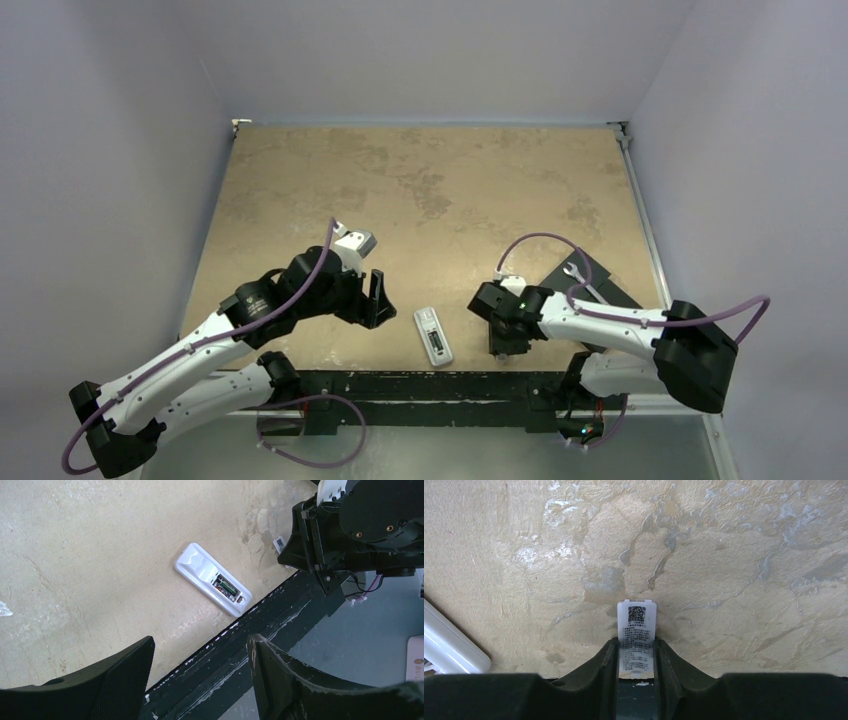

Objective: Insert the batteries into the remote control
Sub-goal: Pick up the battery cover at the center of the board, then load the battery cover into the remote control.

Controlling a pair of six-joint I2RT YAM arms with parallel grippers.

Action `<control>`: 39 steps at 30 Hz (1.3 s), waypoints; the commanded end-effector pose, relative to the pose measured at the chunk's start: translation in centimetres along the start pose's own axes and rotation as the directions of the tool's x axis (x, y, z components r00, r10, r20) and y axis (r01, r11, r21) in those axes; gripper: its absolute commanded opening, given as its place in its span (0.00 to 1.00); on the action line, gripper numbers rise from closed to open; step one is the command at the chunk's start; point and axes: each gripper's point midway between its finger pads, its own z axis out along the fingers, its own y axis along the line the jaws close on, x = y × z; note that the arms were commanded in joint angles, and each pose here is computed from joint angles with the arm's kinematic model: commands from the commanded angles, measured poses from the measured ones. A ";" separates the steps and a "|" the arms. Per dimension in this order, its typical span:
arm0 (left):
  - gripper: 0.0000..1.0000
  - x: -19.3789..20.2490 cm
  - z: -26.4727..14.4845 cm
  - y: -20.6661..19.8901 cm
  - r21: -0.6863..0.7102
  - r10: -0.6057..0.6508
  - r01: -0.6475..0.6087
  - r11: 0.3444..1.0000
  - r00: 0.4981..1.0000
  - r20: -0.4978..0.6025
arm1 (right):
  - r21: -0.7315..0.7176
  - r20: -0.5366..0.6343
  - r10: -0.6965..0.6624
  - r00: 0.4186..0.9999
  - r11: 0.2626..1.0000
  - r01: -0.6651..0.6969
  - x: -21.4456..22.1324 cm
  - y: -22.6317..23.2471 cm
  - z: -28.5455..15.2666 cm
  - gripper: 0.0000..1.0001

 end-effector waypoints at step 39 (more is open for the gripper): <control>0.69 -1.5 -1.0 -0.6 0.024 0.016 -0.018 1.000 0.997 0.079 | -0.145 0.065 -0.262 0.963 0.952 0.269 -1.5 13.3 -5.3 0.15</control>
